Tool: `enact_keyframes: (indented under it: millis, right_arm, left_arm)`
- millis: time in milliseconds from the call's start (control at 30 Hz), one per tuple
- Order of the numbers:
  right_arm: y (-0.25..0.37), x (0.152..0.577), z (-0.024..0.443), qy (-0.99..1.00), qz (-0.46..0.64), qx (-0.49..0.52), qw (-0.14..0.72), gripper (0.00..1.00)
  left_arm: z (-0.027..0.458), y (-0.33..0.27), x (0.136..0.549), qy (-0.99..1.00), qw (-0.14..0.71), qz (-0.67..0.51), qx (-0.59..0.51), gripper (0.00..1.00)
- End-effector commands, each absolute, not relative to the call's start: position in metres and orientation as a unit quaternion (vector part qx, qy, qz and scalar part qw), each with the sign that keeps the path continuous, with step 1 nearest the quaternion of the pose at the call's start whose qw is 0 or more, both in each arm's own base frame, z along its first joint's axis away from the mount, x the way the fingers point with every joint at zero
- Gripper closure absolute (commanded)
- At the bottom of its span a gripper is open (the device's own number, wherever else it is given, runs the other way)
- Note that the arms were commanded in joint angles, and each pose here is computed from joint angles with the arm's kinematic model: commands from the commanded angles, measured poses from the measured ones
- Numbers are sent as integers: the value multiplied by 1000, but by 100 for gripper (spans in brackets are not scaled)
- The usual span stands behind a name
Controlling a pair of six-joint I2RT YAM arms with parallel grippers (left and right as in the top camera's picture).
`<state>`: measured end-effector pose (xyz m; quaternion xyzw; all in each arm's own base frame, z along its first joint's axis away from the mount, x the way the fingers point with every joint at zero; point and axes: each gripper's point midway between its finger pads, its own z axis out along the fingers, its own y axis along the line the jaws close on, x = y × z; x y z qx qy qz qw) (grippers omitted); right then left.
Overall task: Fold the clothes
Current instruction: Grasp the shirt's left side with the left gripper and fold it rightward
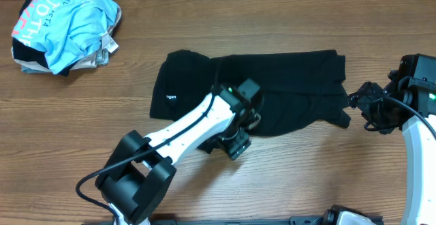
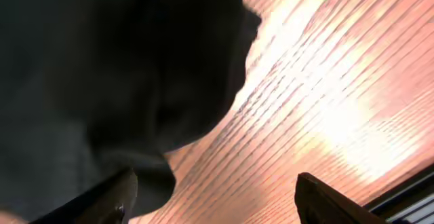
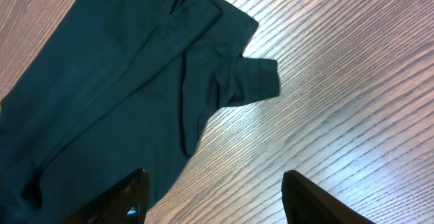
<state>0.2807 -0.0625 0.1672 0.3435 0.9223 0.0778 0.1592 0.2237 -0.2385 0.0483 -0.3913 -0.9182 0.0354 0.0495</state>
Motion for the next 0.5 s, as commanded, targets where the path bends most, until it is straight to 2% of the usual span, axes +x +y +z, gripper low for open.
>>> enact_keyframes:
  millis: [0, 133, 267, 467]
  right_arm:
    - [-64, 281, 168, 922, 73, 343, 164, 34]
    - [-64, 282, 168, 922, 74, 343, 165, 34]
    - [-64, 282, 168, 922, 74, 343, 166, 34]
    - [-64, 283, 168, 922, 73, 343, 167, 34]
  left_arm:
    - [37, -239, 218, -917, 58, 50, -392, 25]
    - [25, -242, 220, -914, 42, 56, -401, 28]
    - [19, -248, 219, -907, 34, 73, -413, 36]
    - [11, -247, 223, -908, 21, 70, -413, 39]
